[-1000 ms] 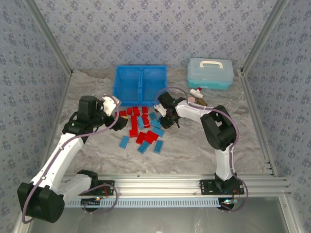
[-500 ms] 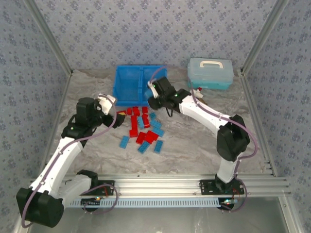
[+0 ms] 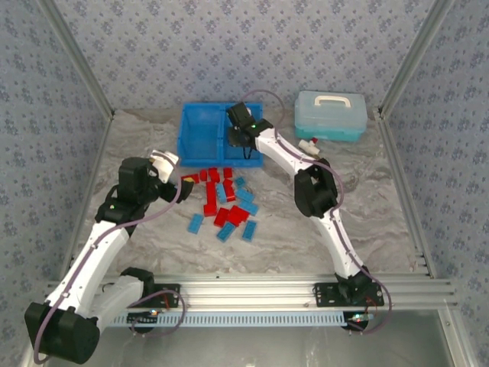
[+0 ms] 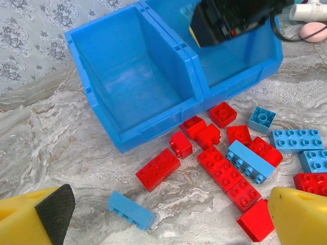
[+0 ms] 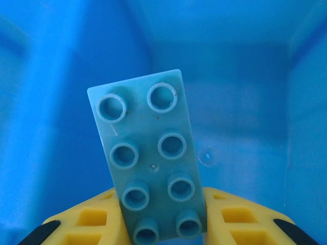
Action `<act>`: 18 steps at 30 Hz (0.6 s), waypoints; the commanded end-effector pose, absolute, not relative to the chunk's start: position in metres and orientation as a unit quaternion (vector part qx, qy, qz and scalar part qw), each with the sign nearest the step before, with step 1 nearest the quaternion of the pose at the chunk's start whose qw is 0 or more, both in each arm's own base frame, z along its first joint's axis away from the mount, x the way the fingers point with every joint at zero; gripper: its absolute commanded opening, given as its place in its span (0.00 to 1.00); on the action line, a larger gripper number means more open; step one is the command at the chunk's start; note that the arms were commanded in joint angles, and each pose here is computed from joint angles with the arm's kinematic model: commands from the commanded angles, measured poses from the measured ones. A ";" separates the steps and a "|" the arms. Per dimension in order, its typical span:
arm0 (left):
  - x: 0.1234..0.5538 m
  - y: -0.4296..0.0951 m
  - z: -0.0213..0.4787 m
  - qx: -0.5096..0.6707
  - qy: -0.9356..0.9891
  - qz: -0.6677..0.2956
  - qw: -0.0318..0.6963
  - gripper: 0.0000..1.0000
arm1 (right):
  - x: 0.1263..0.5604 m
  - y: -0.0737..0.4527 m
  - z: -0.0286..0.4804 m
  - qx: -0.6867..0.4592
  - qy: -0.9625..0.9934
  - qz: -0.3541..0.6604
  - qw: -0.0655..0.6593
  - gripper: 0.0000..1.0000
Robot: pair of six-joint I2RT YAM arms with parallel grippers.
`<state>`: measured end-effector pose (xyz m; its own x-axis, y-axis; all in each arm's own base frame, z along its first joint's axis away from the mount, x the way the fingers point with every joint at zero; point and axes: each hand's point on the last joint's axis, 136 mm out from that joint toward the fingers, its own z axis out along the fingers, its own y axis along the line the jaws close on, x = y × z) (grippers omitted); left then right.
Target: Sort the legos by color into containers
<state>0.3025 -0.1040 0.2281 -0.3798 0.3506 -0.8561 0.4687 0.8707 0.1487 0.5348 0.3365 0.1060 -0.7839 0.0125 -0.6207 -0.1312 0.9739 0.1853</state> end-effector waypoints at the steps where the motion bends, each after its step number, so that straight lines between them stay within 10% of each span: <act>1: 0.303 -0.102 0.235 0.249 0.821 -0.049 0.512 0.99 | 0.535 0.340 0.109 -0.008 0.940 0.132 0.314 0.27; 7: 0.305 -0.102 0.231 0.248 0.824 -0.050 0.507 0.99 | 0.532 0.346 0.134 -0.018 0.935 0.151 0.320 0.52; 18: 0.315 -0.097 0.240 0.141 0.852 -0.078 0.498 0.99 | 0.507 0.333 0.251 -0.059 0.902 0.194 0.380 0.56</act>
<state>0.3077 -0.1010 0.2192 -0.4374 0.3027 -0.8468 0.4239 0.8999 0.1027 0.5248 0.3395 0.1688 -0.7740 0.0401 -0.6319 -0.1776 0.9441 0.2775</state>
